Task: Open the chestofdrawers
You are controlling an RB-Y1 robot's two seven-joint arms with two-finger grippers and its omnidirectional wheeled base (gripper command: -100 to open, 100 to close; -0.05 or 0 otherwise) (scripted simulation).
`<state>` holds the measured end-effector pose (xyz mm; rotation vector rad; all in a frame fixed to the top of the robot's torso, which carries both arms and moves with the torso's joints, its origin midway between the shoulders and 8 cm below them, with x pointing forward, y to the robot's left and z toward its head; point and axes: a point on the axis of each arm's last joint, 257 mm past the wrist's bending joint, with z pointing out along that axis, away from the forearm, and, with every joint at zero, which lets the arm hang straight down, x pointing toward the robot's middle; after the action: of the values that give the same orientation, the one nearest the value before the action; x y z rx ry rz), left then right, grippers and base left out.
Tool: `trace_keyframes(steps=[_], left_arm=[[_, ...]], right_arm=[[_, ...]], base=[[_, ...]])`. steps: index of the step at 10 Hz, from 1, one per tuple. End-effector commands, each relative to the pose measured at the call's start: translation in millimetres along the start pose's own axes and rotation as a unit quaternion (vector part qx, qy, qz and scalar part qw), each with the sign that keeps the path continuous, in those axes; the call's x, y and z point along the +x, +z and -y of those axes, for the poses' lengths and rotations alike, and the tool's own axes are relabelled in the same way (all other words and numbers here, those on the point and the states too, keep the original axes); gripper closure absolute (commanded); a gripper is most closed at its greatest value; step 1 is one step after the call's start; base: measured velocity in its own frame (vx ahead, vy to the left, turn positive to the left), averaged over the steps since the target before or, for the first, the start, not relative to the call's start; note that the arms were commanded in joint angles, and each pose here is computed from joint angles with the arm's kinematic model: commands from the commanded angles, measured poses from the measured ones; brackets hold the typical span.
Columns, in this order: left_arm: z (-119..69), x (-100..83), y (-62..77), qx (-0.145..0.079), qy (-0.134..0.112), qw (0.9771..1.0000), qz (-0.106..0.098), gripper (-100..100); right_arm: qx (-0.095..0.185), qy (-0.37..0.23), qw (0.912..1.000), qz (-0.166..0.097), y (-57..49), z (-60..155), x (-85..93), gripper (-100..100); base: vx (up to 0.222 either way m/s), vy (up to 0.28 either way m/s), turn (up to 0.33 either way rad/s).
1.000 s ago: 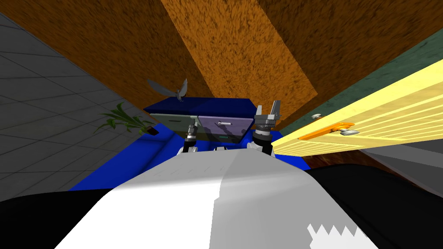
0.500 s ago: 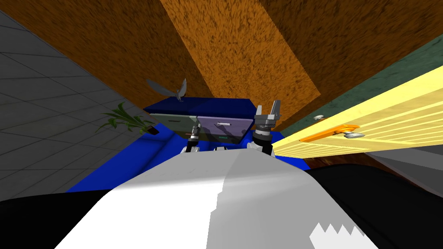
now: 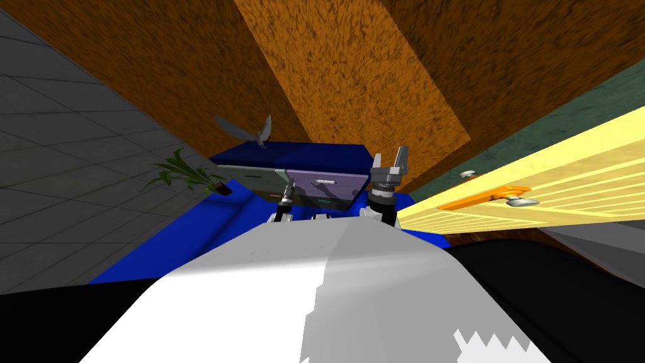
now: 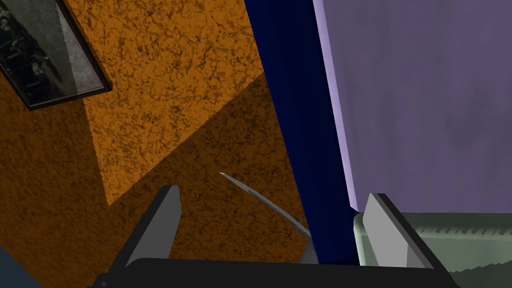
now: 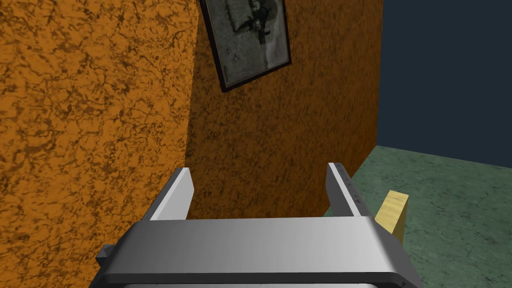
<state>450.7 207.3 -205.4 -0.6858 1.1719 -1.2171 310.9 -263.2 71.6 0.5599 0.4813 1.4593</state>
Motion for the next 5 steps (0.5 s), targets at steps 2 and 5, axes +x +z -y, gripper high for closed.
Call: trace_keyframes(steps=[2,5], left_arm=[[-26.2,17.9,0.6,-0.023,0.002,0.9996,-0.019,-100],[-50.2,40.8,1.0,-0.045,0.002,0.9982,-0.04,-100]], right_arm=[[0.0,0.0,1.0,0.0,0.0,0,0.0,0],[0.0,0.0,1.0,0.0,0.0,0,0.0,0]], base=[[0.019,-0.034,0.023],[0.02,-0.049,0.044]])
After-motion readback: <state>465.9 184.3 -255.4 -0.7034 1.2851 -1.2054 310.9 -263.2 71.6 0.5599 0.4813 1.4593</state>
